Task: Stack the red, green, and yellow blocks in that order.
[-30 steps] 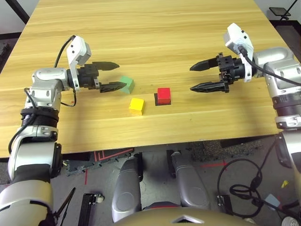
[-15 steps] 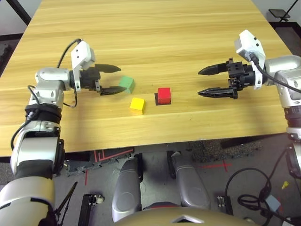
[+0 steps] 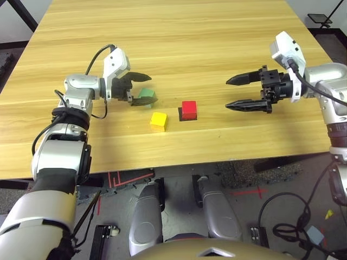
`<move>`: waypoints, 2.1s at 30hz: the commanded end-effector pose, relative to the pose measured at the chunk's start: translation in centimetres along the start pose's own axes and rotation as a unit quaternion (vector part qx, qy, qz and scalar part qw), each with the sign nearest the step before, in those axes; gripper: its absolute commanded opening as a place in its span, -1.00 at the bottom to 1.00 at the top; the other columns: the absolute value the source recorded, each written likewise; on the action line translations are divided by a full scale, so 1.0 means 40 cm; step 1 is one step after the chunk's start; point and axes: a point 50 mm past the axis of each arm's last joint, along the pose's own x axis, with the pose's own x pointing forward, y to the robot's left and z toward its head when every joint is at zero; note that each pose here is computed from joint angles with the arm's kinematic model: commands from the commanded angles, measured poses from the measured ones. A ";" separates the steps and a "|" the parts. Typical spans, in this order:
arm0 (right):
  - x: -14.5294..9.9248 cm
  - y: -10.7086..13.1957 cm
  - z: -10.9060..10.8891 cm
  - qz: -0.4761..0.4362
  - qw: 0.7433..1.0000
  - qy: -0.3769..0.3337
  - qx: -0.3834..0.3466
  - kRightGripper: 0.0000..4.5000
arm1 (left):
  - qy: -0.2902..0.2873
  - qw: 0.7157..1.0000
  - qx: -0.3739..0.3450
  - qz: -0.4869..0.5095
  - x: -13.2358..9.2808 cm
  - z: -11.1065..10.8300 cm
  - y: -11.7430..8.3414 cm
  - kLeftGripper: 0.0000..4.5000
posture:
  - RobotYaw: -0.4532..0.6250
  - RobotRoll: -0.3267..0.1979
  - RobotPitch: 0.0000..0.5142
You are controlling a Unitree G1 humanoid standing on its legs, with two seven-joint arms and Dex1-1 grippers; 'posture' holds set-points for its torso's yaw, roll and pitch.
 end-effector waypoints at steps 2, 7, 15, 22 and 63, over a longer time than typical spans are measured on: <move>-0.002 0.003 -0.003 -0.005 1.000 0.000 0.000 0.97 | 0.020 1.000 0.002 -0.020 -0.014 -0.002 0.000 1.00 | 0.22 0.31 -0.20; 0.007 0.006 -0.002 0.001 1.000 -0.005 0.000 0.97 | 0.031 0.999 0.007 -0.010 -0.022 -0.005 0.005 1.00 | 0.23 0.32 -0.19; 0.014 -0.004 0.003 -0.002 1.000 -0.010 -0.003 0.97 | 0.049 0.999 0.013 -0.018 -0.016 -0.018 -0.001 1.00 | 0.24 0.31 -0.17; 0.020 -0.002 0.001 -0.001 1.000 -0.013 -0.003 0.97 | 0.064 0.998 0.009 -0.016 -0.013 -0.034 -0.007 1.00 | 0.23 0.30 -0.14; 0.034 -0.003 -0.017 -0.012 1.000 -0.019 -0.002 1.00 | 0.062 0.998 0.014 -0.015 0.013 0.243 0.005 0.28 | 0.25 0.46 -0.16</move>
